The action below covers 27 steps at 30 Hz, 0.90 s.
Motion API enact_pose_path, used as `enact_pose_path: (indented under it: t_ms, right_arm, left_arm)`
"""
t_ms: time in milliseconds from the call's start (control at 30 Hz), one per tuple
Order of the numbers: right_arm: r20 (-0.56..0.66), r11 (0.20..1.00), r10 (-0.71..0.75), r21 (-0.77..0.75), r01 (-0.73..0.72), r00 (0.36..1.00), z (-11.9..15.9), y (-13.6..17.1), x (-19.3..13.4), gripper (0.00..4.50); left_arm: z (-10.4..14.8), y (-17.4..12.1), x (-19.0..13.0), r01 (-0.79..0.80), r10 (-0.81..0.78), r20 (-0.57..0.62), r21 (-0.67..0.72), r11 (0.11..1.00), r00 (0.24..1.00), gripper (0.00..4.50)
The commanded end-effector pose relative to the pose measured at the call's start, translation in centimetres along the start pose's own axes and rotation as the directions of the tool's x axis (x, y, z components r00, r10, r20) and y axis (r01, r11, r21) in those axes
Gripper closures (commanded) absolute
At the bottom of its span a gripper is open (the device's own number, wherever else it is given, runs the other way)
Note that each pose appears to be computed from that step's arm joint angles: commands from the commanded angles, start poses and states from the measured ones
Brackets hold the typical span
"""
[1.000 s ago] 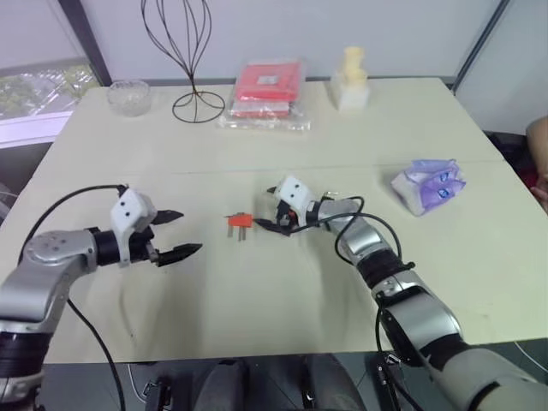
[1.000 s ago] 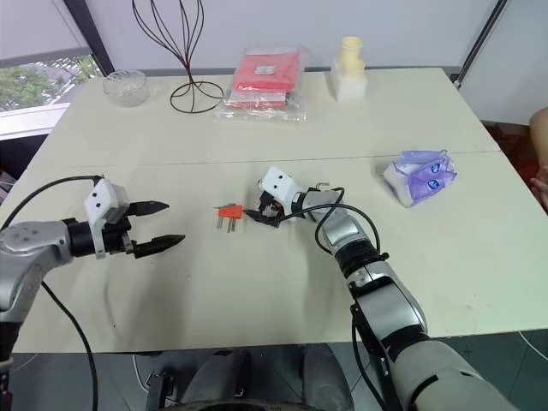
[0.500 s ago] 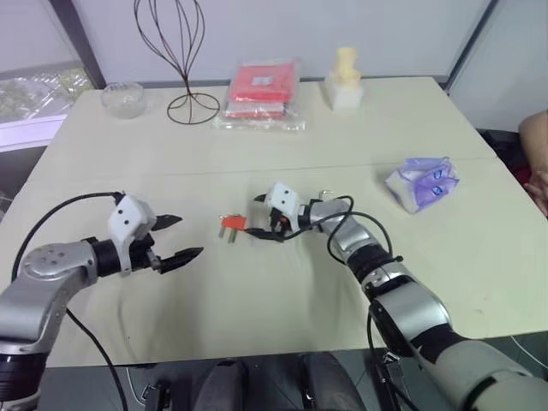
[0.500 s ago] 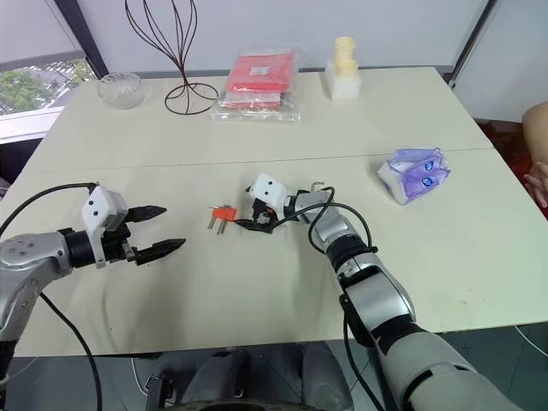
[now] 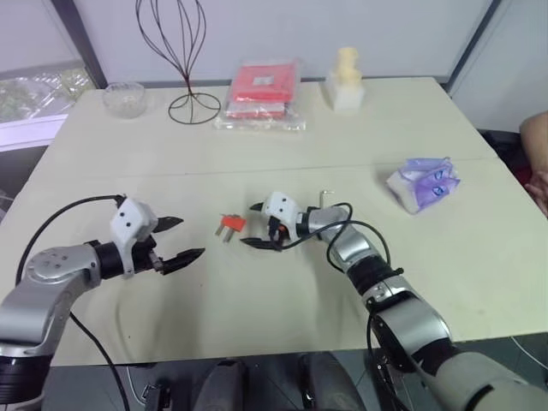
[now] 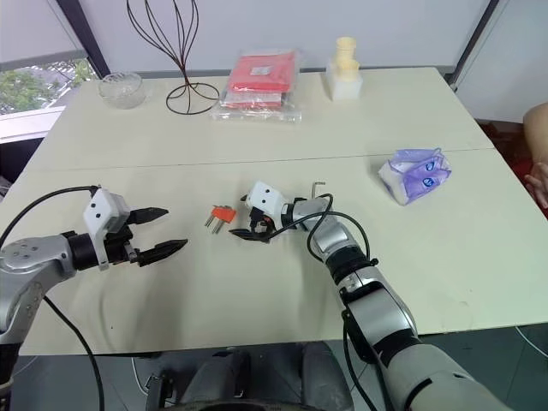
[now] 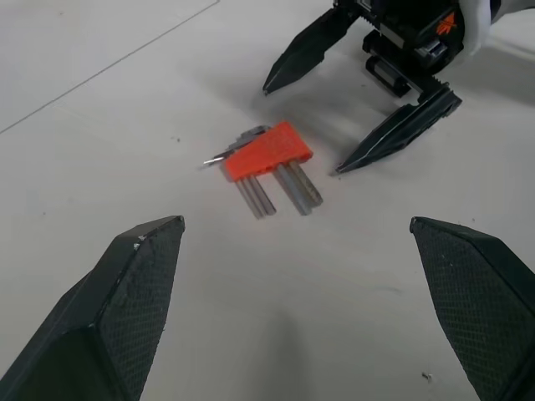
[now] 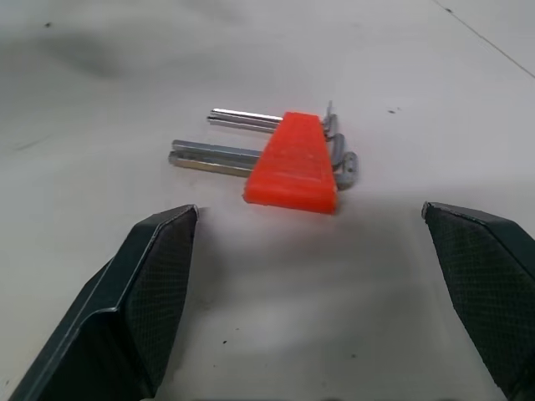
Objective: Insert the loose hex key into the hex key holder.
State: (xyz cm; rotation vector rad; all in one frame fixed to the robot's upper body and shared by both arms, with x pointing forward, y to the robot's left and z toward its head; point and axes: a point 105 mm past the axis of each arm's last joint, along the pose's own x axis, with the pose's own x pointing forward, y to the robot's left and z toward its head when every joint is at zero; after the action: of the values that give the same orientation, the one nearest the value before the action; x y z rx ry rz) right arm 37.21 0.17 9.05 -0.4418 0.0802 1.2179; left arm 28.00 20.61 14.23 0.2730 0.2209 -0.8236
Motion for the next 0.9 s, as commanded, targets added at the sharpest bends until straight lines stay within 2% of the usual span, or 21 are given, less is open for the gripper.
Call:
enact_pose_path:
  t_ms: [33,467,500,533,700,800,867,900]
  right_arm:
    - [0.035,1.0,-0.012,0.018,0.012,0.999,0.9,0.5,0.6,0.05]
    - [0.005,0.998,0.008,0.068,-0.009,1.0,1.0,1.1,1.8,0.05]
    - [0.001,0.998,0.008,0.065,-0.009,1.0,1.0,1.1,1.8,0.56]
    - [-0.003,0.998,0.009,0.065,-0.009,1.0,0.9,1.1,1.8,0.84]
    - [-0.028,0.998,0.001,0.06,0.0,1.0,0.5,0.9,1.8,3.41]
    - [-0.024,1.0,-0.018,0.021,0.018,1.0,0.7,0.5,1.4,3.52]
    - [0.007,0.998,-0.033,-0.053,0.034,0.999,1.9,0.0,0.7,3.52]
    - [0.031,0.99,-0.037,-0.137,0.041,0.999,3.1,-0.5,0.0,3.52]
  left_arm:
    - [0.7,0.0,0.2,-0.001,0.0,0.022,0.035,0.999,1.0,0.0]
    - [0.3,-0.1,0.7,-0.007,0.006,0.027,0.033,0.999,1.0,0.0]
    - [0.3,-0.1,0.7,-0.009,0.008,0.029,0.032,0.999,1.0,0.0]
    - [0.3,-0.1,0.8,-0.011,0.01,0.03,0.031,0.999,0.999,0.0]
    - [0.2,-0.1,0.9,-0.019,0.018,0.034,0.028,0.999,0.999,0.0]
    - [0.1,-0.1,0.9,-0.02,0.019,0.034,0.026,0.999,0.999,0.0]
    - [0.2,0.1,0.8,-0.017,0.016,0.038,0.021,1.0,0.999,0.0]
    - [0.6,0.3,0.7,-0.012,0.012,0.047,0.014,1.0,0.999,0.0]
